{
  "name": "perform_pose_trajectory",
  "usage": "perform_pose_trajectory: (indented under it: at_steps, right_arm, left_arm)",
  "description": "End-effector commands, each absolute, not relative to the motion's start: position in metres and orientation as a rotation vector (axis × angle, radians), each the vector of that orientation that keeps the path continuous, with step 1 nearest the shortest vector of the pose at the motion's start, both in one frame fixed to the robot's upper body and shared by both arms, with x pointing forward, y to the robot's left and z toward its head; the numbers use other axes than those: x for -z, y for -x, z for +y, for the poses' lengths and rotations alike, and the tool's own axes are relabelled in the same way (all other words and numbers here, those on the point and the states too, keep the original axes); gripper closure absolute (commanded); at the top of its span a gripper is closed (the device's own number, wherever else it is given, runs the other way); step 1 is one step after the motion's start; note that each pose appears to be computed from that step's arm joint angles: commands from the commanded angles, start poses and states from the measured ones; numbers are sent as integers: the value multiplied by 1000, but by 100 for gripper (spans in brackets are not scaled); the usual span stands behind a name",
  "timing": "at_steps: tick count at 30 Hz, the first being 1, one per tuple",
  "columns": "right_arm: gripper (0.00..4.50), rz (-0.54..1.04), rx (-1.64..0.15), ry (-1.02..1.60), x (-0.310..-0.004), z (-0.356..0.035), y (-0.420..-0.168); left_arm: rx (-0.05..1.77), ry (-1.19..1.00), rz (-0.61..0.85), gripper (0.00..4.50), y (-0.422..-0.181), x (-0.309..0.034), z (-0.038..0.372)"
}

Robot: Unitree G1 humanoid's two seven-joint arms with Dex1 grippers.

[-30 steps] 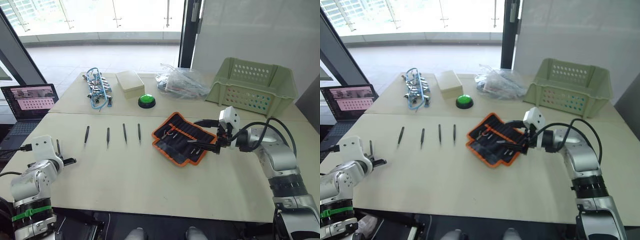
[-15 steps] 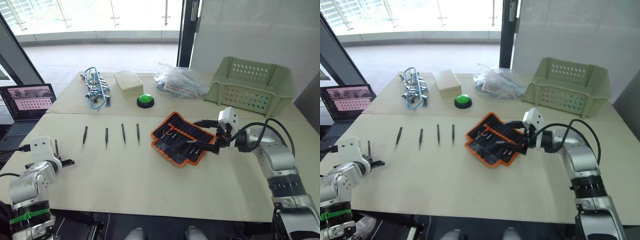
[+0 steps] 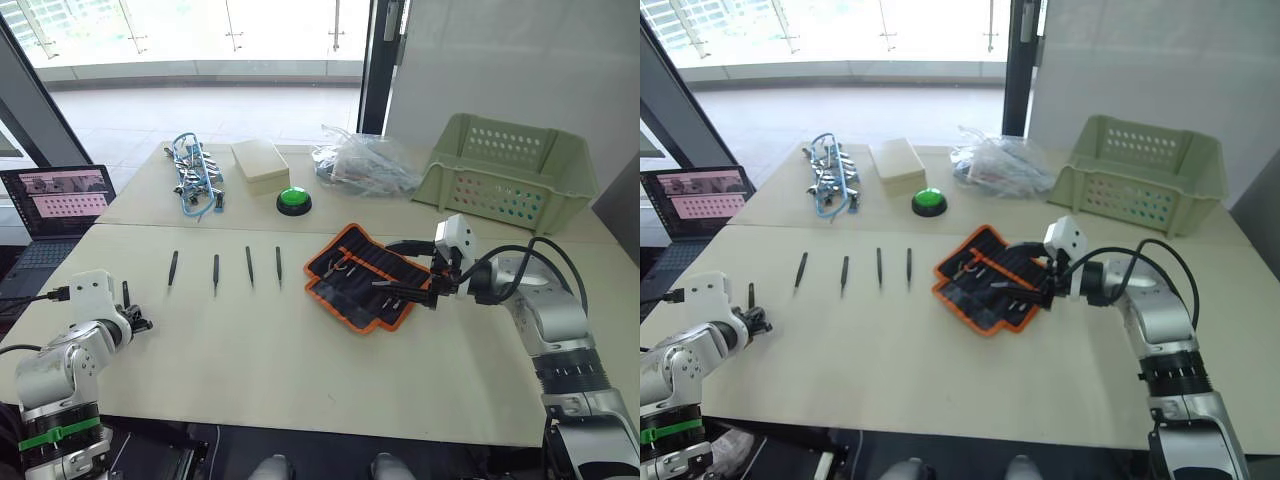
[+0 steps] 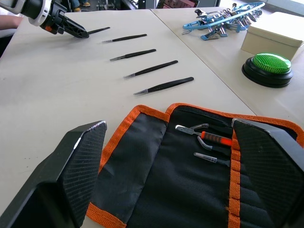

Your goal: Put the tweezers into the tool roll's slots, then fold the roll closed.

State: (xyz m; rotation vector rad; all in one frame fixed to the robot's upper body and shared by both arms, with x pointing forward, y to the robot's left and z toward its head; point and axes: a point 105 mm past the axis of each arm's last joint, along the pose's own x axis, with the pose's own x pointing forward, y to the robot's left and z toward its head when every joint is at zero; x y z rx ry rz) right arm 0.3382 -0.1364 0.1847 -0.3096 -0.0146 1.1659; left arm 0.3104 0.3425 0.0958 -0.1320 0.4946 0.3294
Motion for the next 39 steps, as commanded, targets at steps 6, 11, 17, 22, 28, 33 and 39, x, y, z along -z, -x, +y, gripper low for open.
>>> perform_pose_trajectory:
  at_steps: [6,11,17,22,28,33,39]
  right_arm:
    - [0,-79,-1175,329,-200,-134,-338]
    - [0,-78,-1174,330,-200,-133,-338]
    - [0,-76,-1175,335,-199,-133,-339]
    - [0,-72,-1176,339,-199,-133,-339]
    - [0,-70,-1177,341,-198,-134,-339]
    - [0,-68,-1176,342,-198,-134,-339]
    - [0,-68,-1177,339,-198,-133,-339]
  left_arm:
    - [-338,126,504,167,-306,-94,345]
    - [-358,144,479,192,-304,-90,351]
    - [-405,127,421,243,-304,-90,366]
    - [-411,132,365,243,-307,-94,368]
    - [-400,146,366,243,-307,-87,363]
    - [-410,157,391,294,-302,-77,361]
    - [-416,161,383,448,-301,-77,361]
